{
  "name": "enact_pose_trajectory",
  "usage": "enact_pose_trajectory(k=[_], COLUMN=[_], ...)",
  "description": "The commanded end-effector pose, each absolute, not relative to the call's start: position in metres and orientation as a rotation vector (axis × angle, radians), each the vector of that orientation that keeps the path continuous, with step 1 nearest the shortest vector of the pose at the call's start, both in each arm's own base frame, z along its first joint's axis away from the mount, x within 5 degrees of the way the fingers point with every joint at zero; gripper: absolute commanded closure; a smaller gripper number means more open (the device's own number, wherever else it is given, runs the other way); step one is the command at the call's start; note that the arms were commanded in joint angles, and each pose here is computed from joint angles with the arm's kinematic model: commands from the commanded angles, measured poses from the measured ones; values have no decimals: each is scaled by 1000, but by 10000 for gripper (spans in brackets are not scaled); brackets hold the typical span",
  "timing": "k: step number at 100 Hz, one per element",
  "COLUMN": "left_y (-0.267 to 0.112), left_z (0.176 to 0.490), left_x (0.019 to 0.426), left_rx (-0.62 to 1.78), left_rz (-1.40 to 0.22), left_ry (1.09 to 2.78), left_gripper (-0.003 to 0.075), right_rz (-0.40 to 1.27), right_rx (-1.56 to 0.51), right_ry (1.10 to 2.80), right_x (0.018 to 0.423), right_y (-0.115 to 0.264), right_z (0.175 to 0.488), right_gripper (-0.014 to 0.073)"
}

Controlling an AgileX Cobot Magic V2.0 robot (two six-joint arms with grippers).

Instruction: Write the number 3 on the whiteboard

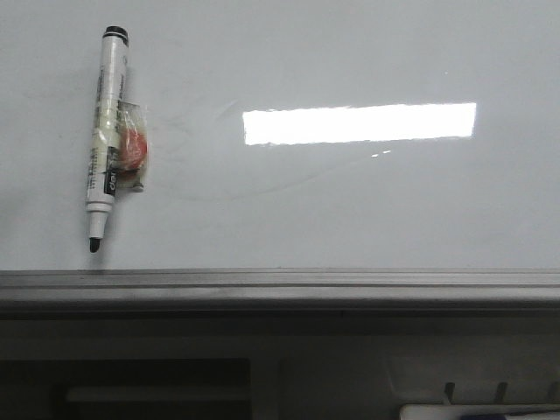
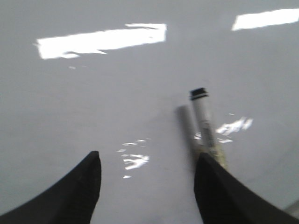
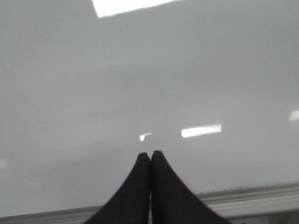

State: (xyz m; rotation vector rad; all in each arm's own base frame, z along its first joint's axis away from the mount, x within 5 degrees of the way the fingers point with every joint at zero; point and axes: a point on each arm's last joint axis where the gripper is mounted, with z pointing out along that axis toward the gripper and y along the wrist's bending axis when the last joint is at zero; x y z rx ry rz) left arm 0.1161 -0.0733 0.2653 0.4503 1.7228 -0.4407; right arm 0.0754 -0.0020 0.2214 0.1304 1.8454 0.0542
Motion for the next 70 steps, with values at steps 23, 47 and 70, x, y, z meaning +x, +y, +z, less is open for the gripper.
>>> enact_pose_trajectory(k=[23, 47, 70], left_y=[-112, -131, -138], left_z=[263, 248, 238], left_x=[119, 124, 135], left_rx=[389, 339, 304], left_rz=[-731, -788, -748], left_ry=[1802, 1884, 1895], left_gripper=[314, 314, 314], right_rz=[48, 45, 44], right_rx=[136, 137, 137], right_ry=[1715, 1692, 1677], right_x=[80, 80, 80], right_y=[-4, -4, -4], right_z=[242, 245, 246], right_gripper=[656, 656, 656])
